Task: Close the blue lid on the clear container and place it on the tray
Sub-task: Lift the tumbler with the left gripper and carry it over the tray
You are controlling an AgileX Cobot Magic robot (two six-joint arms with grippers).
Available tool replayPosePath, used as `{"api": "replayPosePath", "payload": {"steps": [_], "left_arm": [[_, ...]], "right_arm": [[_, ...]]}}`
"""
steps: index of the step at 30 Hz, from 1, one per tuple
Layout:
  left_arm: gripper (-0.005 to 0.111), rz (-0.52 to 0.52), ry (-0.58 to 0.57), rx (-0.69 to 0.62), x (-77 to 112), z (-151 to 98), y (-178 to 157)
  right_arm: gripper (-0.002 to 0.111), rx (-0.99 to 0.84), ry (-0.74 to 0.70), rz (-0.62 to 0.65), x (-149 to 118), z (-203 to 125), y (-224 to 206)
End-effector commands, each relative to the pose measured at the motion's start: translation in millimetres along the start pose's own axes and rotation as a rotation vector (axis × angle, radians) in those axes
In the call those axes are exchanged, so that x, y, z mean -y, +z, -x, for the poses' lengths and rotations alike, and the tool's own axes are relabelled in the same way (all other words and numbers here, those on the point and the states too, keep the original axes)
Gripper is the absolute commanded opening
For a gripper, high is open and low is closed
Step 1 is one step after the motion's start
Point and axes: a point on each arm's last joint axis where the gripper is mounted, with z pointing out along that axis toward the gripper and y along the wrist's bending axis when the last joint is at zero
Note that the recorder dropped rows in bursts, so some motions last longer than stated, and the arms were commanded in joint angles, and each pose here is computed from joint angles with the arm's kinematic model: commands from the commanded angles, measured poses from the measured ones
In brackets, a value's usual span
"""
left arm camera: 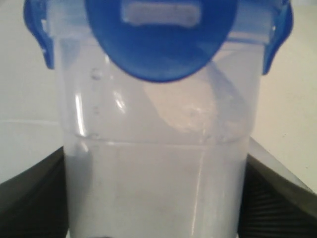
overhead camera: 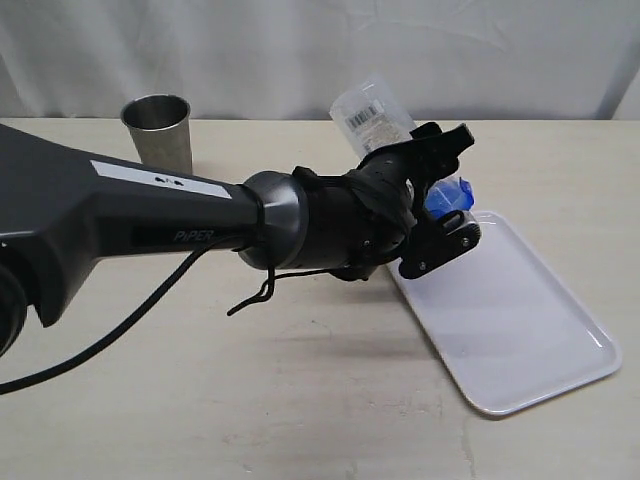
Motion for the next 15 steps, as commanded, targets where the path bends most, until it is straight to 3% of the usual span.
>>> {"api": "replayPosePath", "payload": {"steps": [1, 7, 11, 15], "left_arm": [[0.000, 0.021, -0.165, -0.006, -5.8, -3.0, -2.6], [0.000, 0.028, -0.474, 0.100, -8.5, 5.8, -3.0], [0.000, 0.027, -0.542, 0.191, -10.9, 13.4, -4.2], [0.000, 0.030, -0.524, 0.226, -11.8, 16.4, -4.8]], "right_arm": [[0.004, 0.013, 0.001, -0.011, 1.0, 0.5, -0.8], [0.004, 0.013, 0.001, -0.011, 1.0, 0.5, -0.8], [0.004, 0.013, 0.001, -0.011, 1.0, 0.5, -0.8], [0.004, 0.013, 0.001, -0.011, 1.0, 0.5, -0.8]]}}
